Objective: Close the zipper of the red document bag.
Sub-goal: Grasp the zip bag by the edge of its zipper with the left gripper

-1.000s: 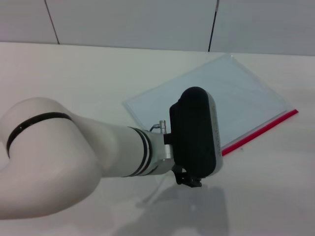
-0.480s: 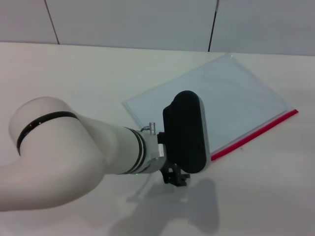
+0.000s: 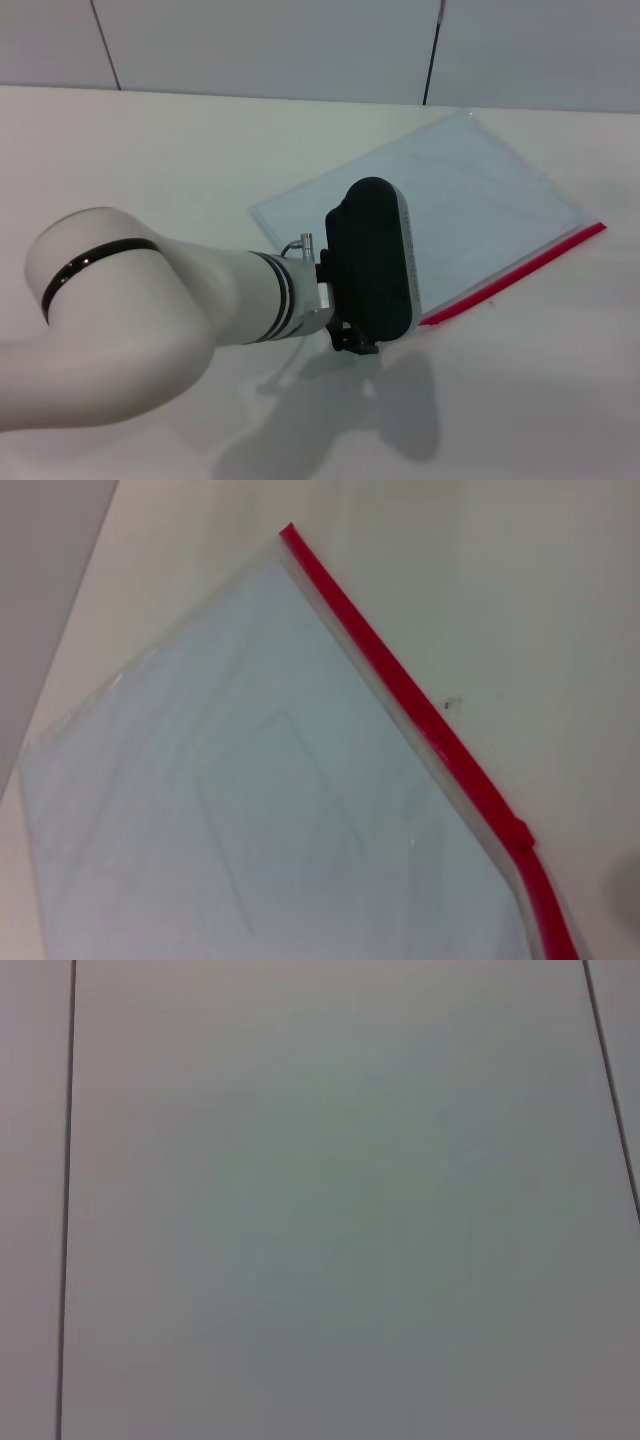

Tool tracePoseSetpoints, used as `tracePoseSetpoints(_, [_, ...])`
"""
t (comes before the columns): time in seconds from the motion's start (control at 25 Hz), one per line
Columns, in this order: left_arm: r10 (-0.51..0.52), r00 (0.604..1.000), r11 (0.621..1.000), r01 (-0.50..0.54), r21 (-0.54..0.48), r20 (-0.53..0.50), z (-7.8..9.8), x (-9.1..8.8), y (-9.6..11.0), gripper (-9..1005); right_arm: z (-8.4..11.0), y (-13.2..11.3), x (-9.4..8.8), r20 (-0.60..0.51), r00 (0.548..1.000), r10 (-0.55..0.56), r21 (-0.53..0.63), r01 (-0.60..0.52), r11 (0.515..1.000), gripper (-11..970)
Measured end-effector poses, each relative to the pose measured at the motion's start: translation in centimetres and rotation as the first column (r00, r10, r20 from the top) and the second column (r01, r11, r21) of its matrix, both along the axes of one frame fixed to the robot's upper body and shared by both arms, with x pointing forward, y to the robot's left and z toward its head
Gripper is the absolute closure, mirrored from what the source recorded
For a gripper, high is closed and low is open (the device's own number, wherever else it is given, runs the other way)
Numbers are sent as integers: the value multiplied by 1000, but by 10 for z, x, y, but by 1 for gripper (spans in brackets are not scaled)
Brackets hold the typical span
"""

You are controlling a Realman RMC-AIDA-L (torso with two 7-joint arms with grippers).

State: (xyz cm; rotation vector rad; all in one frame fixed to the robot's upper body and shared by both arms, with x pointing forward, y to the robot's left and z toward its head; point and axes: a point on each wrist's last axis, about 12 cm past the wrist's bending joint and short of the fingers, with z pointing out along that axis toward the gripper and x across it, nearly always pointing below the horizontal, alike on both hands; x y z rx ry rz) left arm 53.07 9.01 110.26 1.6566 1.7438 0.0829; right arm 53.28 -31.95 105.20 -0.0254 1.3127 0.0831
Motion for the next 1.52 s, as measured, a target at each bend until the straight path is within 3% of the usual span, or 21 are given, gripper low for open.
tracePoseSetpoints(0.68, [-20,1000,1000,20,7,19,-13,8,-2,199,0,1,0,0,1000,2,1,-2,1000,128])
tracePoseSetpoints(1.12, [-48,999,999,47,19,25,-18,4,-5,409,0,0,0,-1,1000,0,1,0,1000,129])
tracePoseSetpoints(1.52, [-47,999,999,47,14,27,-17,3,-5,885,-1,0,-1,-3,1000,-2,2,2,1000,129])
